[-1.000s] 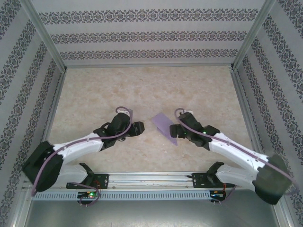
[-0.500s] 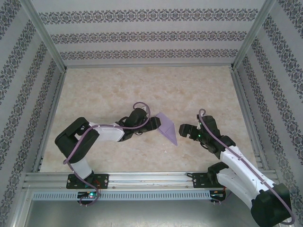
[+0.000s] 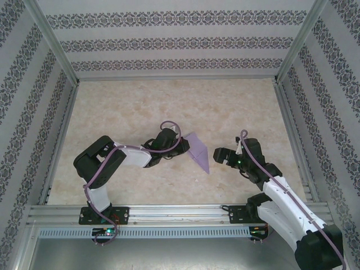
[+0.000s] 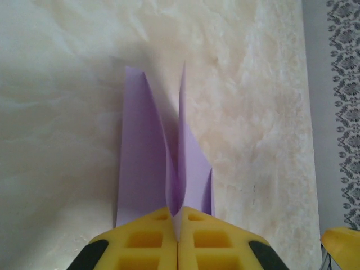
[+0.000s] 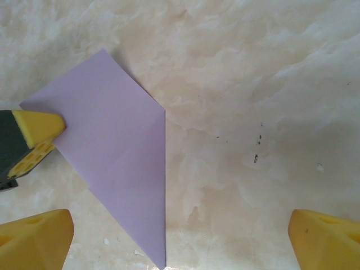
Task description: Fold a paper plane with a square sheet of paper (fold left side to right side)
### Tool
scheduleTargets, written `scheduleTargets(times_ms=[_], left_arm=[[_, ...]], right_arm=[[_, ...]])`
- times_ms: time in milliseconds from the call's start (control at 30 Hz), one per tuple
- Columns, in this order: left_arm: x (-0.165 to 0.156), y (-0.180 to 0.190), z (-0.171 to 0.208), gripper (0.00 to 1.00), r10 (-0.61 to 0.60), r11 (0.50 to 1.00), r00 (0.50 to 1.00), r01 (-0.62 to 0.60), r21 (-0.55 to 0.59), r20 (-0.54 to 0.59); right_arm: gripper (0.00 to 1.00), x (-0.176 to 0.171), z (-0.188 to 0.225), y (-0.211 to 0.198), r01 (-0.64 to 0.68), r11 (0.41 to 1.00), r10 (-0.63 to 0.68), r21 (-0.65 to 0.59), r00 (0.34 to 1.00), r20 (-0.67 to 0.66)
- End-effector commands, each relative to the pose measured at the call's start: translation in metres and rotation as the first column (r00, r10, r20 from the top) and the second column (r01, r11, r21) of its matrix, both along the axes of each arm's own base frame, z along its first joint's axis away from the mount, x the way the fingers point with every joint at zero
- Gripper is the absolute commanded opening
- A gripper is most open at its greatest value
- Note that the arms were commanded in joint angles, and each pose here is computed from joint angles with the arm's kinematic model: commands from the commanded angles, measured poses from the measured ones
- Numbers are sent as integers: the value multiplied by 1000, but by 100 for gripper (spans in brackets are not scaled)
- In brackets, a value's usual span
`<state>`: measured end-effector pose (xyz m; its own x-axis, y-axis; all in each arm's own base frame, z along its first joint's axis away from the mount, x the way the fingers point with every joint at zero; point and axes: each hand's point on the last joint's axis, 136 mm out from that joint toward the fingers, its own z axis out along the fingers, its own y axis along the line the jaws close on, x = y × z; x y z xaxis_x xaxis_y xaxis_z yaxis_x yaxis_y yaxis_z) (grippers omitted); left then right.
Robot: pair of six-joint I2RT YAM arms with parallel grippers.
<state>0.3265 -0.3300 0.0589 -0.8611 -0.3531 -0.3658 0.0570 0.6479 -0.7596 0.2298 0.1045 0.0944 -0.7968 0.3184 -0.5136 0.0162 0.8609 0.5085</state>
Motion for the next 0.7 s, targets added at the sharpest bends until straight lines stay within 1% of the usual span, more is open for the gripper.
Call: scheduleTargets(times_ms=[0, 67, 200, 300, 400, 467, 567, 667], left_arm=[[-5, 5, 22, 2, -56, 998, 995, 58, -21, 82], [-14, 12, 27, 0, -97, 995, 990, 97, 3, 99], [-31, 28, 38, 0, -170, 985, 976, 164, 49, 139], [-45, 37, 48, 0, -240, 971, 955, 231, 68, 175], [-57, 41, 57, 0, -315, 949, 926, 304, 81, 209], [-64, 42, 62, 0, -361, 933, 904, 350, 87, 229], [-73, 41, 70, 0, -410, 911, 872, 405, 77, 267], [-79, 39, 74, 0, -440, 895, 849, 441, 68, 293]], right_arm=[[98, 1, 10, 10, -64, 995, 61, 80, 997, 42], [98, 4, 16, 15, -93, 987, 85, 133, 994, 62], [98, 10, 29, 23, -145, 967, 125, 210, 986, 106], [98, 13, 35, 35, -216, 942, 184, 258, 973, 140], [98, 11, 44, 55, -342, 881, 292, 326, 937, 195], [98, 9, 46, 66, -421, 838, 364, 347, 905, 219], [95, 5, 40, 78, -499, 795, 448, 345, 867, 220], [92, 4, 33, 93, -551, 751, 504, 363, 834, 224]])
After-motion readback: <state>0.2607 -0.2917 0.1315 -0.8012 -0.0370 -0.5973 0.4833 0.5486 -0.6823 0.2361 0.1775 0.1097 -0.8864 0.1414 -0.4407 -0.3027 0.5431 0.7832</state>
